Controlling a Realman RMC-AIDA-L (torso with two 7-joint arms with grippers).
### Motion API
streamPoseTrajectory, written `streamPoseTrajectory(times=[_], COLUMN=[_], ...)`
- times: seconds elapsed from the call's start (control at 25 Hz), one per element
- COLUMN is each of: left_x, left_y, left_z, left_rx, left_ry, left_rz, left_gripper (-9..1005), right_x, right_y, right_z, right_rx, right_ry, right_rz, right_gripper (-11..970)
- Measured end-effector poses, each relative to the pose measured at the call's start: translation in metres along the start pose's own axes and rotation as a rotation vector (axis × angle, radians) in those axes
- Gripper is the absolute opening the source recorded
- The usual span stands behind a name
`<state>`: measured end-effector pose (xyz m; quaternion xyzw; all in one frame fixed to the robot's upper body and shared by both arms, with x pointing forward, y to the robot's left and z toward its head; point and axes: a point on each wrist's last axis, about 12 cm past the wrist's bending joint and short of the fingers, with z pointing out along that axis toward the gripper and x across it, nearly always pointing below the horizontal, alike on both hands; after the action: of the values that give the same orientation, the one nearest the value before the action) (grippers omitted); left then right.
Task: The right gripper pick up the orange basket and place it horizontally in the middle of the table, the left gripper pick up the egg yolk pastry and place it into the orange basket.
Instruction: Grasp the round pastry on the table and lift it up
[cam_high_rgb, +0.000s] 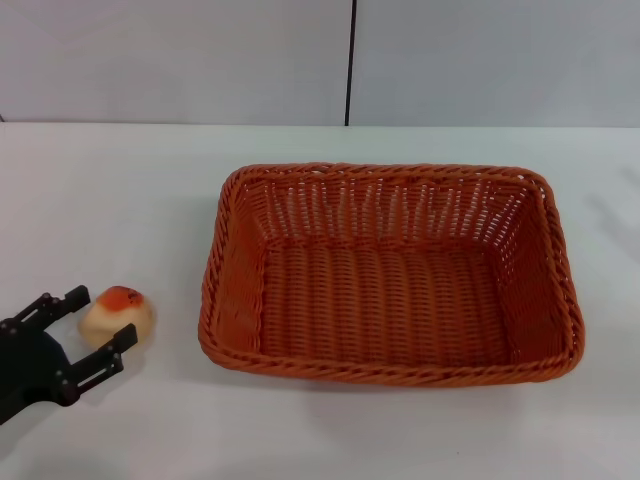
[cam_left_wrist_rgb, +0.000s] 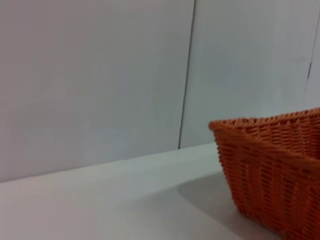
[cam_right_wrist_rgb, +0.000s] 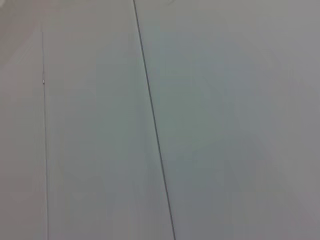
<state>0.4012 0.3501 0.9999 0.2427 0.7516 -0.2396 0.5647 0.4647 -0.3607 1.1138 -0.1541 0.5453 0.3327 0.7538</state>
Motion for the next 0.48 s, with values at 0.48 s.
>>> streamPoseTrajectory(times=[0.48], left_x=[0.004], left_y=[0.002], left_z=[0.015], left_rx=[-0.018], left_ry=[0.032], left_rz=[-0.013], left_gripper=[730], right_x=[0.002], right_y=[0.000], right_z=[0.001], right_rx=[-0.004], right_ry=[0.008], right_rz=[0.011], right_gripper=[699])
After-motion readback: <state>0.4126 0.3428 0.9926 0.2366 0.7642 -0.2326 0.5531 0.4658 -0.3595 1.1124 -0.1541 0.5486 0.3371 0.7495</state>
